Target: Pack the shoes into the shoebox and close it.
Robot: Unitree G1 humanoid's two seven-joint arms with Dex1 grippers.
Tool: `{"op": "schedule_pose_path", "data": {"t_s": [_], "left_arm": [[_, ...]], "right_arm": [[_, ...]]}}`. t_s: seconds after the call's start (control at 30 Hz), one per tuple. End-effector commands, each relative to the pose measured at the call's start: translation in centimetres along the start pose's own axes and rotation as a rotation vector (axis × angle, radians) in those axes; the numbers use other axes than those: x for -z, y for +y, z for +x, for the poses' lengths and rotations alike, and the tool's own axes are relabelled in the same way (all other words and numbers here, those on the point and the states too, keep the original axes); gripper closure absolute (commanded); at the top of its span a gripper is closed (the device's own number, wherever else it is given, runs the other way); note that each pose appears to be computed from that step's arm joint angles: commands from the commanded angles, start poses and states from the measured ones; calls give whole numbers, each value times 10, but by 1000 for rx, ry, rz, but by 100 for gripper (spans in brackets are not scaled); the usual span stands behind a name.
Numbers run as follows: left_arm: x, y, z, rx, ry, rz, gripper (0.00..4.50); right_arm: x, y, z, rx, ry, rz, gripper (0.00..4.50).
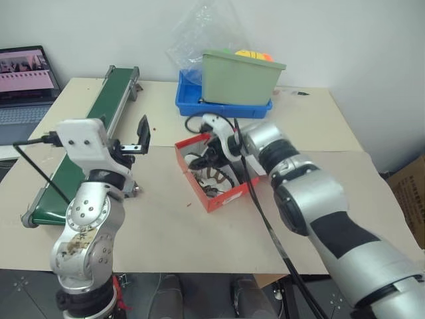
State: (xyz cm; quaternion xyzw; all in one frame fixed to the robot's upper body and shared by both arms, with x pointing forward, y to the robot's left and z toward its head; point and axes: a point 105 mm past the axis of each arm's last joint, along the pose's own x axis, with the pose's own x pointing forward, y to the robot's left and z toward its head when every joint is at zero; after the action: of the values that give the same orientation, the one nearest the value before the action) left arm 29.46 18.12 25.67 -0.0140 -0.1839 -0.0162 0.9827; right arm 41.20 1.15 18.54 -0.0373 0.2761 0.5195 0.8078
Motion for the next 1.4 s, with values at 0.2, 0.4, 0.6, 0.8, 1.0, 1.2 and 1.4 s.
{"op": "schedule_pose_path", "data": {"t_s": [0.2,0.4,0.6,0.8,1.0,1.2,1.4], "left_arm": [[-4,-24,8,223,27,10,0],[16,-41,-4,506,179,64,0],[18,-48,6,657,229,60,0],[21,-68,7,856,285,46,0],[21,-70,2,957,339,72,0],[23,-62,-1,938,380,111,0],[22,-54,-11,914,415,142,0]], "right_arm": [[-72,-13,-73,51,-390,-132,5],[-25,-2,-126,19,-313,-403,5],[28,-1,-167,111,-200,-410,86],[106,-23,-181,274,-104,-258,290],[177,-46,-164,376,-86,-78,445],[184,-71,-133,501,-299,86,445],[176,-94,-121,572,-411,168,445]]}}
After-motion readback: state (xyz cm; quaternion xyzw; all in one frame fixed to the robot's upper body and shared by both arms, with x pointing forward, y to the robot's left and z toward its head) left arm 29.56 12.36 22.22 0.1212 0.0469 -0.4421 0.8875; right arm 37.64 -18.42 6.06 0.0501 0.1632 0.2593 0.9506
